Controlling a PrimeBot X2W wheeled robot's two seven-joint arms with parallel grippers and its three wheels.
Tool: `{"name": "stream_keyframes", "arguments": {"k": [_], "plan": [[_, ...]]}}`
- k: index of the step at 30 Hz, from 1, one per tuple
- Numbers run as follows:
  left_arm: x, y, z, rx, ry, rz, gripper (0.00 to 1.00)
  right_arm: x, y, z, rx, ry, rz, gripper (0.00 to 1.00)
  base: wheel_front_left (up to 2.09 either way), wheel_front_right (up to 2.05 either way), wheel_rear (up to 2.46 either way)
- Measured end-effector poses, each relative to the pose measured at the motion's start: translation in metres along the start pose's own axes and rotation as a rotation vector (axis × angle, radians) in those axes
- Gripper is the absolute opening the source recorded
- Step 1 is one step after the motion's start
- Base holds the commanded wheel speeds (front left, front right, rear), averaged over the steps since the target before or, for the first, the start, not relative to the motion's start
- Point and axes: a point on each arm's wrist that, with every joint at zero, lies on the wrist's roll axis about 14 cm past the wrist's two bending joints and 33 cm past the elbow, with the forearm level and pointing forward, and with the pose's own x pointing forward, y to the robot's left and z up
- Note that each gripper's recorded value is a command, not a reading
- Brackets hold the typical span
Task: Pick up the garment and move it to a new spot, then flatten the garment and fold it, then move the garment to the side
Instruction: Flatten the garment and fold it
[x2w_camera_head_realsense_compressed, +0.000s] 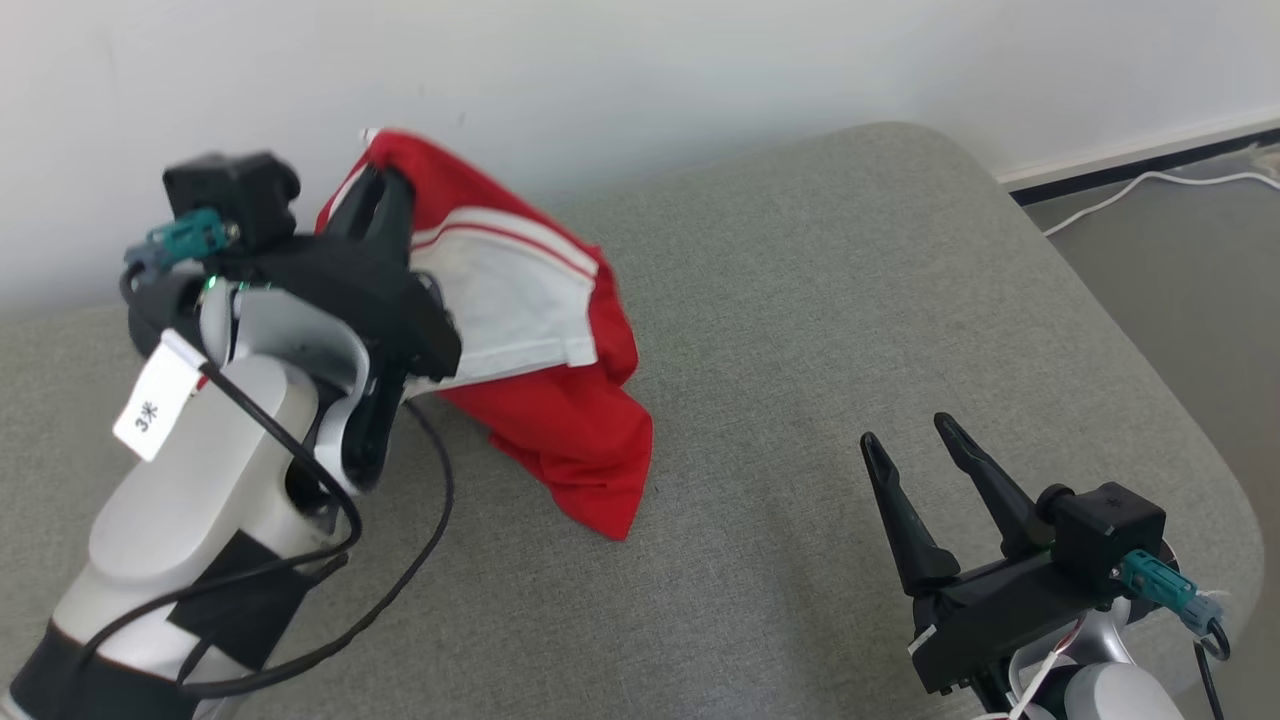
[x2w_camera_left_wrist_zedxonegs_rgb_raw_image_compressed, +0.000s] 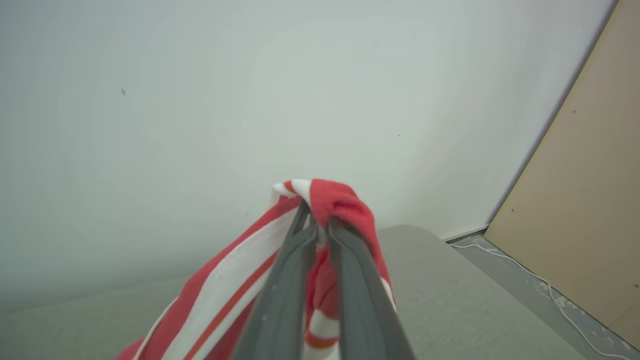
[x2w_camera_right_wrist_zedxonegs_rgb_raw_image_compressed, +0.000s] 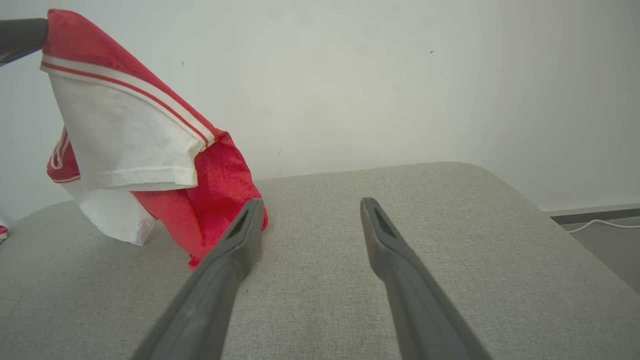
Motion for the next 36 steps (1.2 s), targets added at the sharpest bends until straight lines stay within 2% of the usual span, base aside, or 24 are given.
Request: {"name": "stream_keyframes", "arguments": {"k": [6, 11, 14, 17, 21, 25, 26, 31, 36], "plan": [[0.006, -0.051, 0.062, 0.040, -0.147, -0.130, 0.00, -0.002, 0.004, 0.002, 0.005, -0.005, 0.011, 1.00, 0.00, 0.00, 0.00], [0.004, -0.088, 0.092, 0.006, -0.229, -0.232, 0.00, -0.004, 0.002, 0.001, 0.007, -0.004, 0.006, 1.00, 0.00, 0.00, 0.00], [0.002, -0.101, 0.108, -0.012, -0.276, -0.268, 0.00, -0.004, 0.001, 0.002, 0.007, -0.006, 0.003, 1.00, 0.00, 0.00, 0.00], [0.001, -0.100, 0.115, -0.006, -0.297, -0.269, 0.00, -0.003, 0.003, 0.002, 0.008, -0.006, 0.008, 1.00, 0.00, 0.00, 0.00], [0.001, -0.086, 0.113, 0.003, -0.287, -0.230, 0.00, -0.001, 0.008, 0.000, 0.015, -0.001, 0.024, 1.00, 0.00, 0.00, 0.00], [-0.005, -0.049, 0.073, -0.029, -0.180, -0.136, 0.00, 0.002, 0.013, -0.002, 0.021, 0.004, 0.040, 1.00, 0.00, 0.00, 0.00], [-0.005, -0.049, 0.073, -0.029, -0.180, -0.136, 0.00, 0.002, 0.013, -0.002, 0.021, 0.004, 0.040, 1.00, 0.00, 0.00, 0.00], [-0.029, 0.005, 0.012, -0.087, -0.033, 0.024, 0.00, 0.007, 0.020, -0.008, 0.025, 0.019, 0.062, 1.00, 0.00, 0.00, 0.00], [-0.071, 0.064, -0.044, -0.123, 0.096, 0.203, 0.00, 0.015, 0.031, -0.012, 0.026, 0.034, 0.097, 1.00, 0.00, 0.00, 0.00]]}}
